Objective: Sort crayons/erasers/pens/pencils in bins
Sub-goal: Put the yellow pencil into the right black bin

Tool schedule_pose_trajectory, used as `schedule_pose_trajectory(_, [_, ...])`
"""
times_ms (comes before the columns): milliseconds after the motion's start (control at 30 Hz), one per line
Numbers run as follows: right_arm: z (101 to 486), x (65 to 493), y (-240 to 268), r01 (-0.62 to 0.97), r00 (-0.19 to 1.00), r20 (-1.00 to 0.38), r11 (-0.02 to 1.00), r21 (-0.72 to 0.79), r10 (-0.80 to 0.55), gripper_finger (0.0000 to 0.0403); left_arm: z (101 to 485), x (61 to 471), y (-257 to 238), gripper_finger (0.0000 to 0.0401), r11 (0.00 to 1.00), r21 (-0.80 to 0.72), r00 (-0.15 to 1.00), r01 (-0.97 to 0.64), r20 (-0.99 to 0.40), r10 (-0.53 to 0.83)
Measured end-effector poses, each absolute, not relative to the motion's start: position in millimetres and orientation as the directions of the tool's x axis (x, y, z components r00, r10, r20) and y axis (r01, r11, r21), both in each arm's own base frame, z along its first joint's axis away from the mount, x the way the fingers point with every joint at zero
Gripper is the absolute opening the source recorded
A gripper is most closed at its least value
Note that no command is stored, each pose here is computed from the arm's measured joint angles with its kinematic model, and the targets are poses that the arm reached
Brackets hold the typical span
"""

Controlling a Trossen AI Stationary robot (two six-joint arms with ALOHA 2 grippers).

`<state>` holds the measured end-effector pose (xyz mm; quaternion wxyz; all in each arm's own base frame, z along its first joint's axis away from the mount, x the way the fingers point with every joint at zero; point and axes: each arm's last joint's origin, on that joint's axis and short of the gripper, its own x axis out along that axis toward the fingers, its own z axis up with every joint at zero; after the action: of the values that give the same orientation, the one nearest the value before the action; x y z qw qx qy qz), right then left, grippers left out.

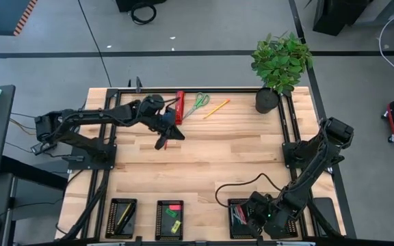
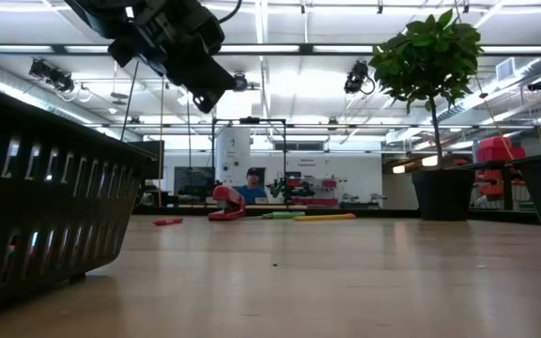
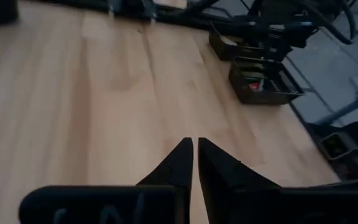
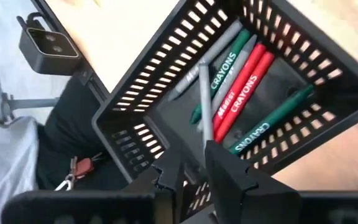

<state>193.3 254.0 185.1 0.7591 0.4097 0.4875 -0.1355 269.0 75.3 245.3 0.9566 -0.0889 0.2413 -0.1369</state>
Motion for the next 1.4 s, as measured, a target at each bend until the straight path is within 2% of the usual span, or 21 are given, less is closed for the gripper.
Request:
schedule_pose_trajectory(167, [184.4,192.8,252.2,0.569,0.488,-0.856,0.682,0.460,0.169,0.0091,242.0,273.1,50.4,0.0036,0.927,-0.278,0.804,0.253,-0.473,-0.362])
schedule_pose_trajectory(300, [185.3,194.9,250.0,0.477,0.562,-0.822,0.774,0.416,0.095,0.0104,242.4,277.8,31.6,0.0033,0.942,-0.225,0.807,0.249,-0.489,-0.330])
schedule_pose_trajectory(400, [187.0,197.5,247.2,0.378,0.644,-0.765,0.869,0.320,0.001,0.0107,243.9,280.5,22.3,0.0028,0.953,-0.184,0.821,0.239,-0.485,-0.300])
schedule_pose_trajectory(500, [189.5,204.5,240.2,0.306,0.724,-0.679,0.939,0.154,-0.124,0.0108,243.8,281.5,15.5,0.0025,0.960,-0.178,0.824,0.215,-0.494,-0.276])
schedule_pose_trajectory(600, [192.4,216.6,227.8,0.359,0.771,-0.580,0.932,0.055,-0.263,0.0106,243.5,282.0,11.5,0.0026,0.967,-0.160,0.828,0.196,-0.501,-0.251])
schedule_pose_trajectory(667, [193.0,229.7,214.3,0.430,0.761,-0.563,0.901,0.062,-0.324,0.0106,243.8,282.4,10.8,0.0028,0.973,-0.145,0.834,0.180,-0.502,-0.229])
schedule_pose_trajectory(900, [179.5,290.0,136.1,0.525,0.579,-0.752,0.850,0.049,-0.314,0.0106,247.4,284.7,12.1,0.0025,0.979,-0.122,0.861,0.161,-0.468,-0.199])
schedule_pose_trajectory(1033, [182.6,320.6,80.9,0.510,0.582,-0.763,0.857,0.073,-0.281,0.0106,256.3,283.0,13.5,0.0018,0.993,-0.037,0.896,0.109,-0.429,-0.114])
schedule_pose_trajectory(1167, [203.2,345.1,23.8,0.438,0.614,-0.760,0.893,0.105,-0.212,0.0106,266.8,278.6,13.3,0.0014,0.997,0.070,0.921,0.037,-0.390,-0.007])
schedule_pose_trajectory(1300, [227.6,352.9,-34.8,0.418,0.590,-0.765,0.908,0.017,-0.257,0.0106,267.9,270.8,14.0,0.0014,0.991,0.137,0.904,0.013,-0.426,0.047])
schedule_pose_trajectory(1400, [239.3,355.9,-84.1,0.386,0.582,-0.782,0.922,0.023,-0.224,0.0106,271.7,264.7,17.2,0.0018,0.964,0.260,0.890,-0.051,-0.427,0.162])
